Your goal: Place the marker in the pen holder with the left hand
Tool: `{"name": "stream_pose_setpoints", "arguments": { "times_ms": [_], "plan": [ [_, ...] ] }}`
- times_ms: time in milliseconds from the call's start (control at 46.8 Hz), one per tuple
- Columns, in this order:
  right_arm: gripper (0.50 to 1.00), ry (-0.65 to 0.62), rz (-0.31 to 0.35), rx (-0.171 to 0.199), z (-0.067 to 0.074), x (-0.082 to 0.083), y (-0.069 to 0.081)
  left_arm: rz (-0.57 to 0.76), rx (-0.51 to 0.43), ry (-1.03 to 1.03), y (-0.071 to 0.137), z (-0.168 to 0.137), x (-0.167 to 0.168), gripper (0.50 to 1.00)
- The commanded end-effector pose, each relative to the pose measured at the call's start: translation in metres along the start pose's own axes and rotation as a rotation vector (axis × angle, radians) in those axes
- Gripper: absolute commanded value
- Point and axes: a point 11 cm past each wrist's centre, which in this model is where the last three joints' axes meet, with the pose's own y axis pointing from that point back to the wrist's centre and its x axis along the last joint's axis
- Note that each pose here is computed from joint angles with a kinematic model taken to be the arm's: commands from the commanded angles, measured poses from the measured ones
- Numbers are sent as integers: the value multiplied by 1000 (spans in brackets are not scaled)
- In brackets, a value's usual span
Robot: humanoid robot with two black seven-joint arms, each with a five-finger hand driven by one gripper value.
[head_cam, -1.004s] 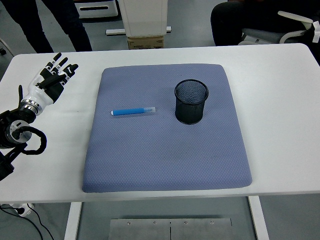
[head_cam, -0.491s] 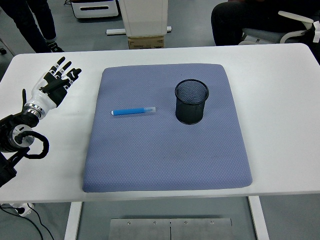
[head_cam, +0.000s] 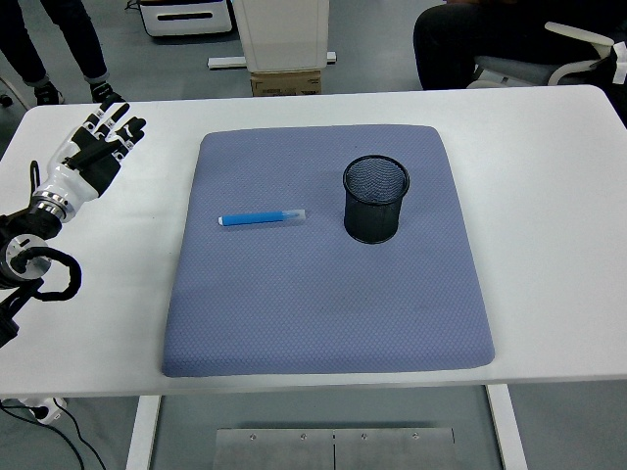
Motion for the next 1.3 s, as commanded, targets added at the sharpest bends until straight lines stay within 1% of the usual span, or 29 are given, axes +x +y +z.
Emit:
{"name": "stream_pose_setpoints", "arguments": {
  "times_ms": [0, 64, 171, 278, 385, 406, 449, 470, 491, 534, 556, 598, 620, 662, 748, 833, 919, 1026, 1175, 1282],
  "plan": [
    [1000, 0, 0, 0, 0, 0, 0, -23, 12, -56, -5, 6, -6, 1000],
    [1000, 1, 0, -1, 0, 0, 0, -32, 12, -96, -6, 16, -7, 1000],
    [1000, 0, 1, 0, 0, 0, 0, -20, 2, -157, 0, 28, 5, 1000],
    [1000, 0, 0, 0, 0, 0, 0, -39, -41, -176, -3, 36, -1, 1000],
    [1000, 1, 0, -1, 0, 0, 0, -59, -14, -226, -8, 36, -10, 1000],
    [1000, 0, 0, 0, 0, 0, 0, -87, 40, -321, -15, 30, -21, 1000],
    [1000, 1, 0, -1, 0, 0, 0, -95, 70, -387, -18, 28, -26, 1000],
    [1000, 1, 0, -1, 0, 0, 0, -95, 70, -388, -18, 28, -26, 1000],
    [1000, 1, 1, -1, 0, 0, 0, -109, 111, -476, -21, 25, -32, 1000],
    [1000, 1, 1, -1, 0, 0, 0, -119, 126, -506, -22, 25, -34, 1000],
    [1000, 1, 0, -1, 0, 0, 0, -161, 149, -562, -25, 24, -47, 1000],
    [1000, 1, 1, -1, 0, 0, 0, -174, 155, -579, -25, 24, -52, 1000],
    [1000, 1, 0, -1, 0, 0, 0, -220, 188, -629, -26, 19, -64, 1000],
    [1000, 1, 0, -1, 0, 0, 0, -252, 218, -676, -27, 12, -72, 1000],
    [1000, 1, 0, -1, 0, 0, 0, -306, 299, -768, -27, -10, -81, 1000],
    [1000, 1, 0, -1, 0, 0, 0, -333, 373, -869, -23, -22, -77, 1000],
    [1000, 0, 0, 0, 0, 0, 0, -342, 400, -915, -21, -24, -75, 1000],
    [1000, 1, 0, -1, 0, 0, 0, -353, 411, -928, -21, -26, -76, 1000],
    [1000, 0, 0, 0, 0, 0, 0, -446, 474, -1104, -19, -34, -86, 1000],
    [1000, 1, 0, -1, 0, 0, 0, -477, 471, -1151, -20, -33, -89, 1000]
  ]
}}
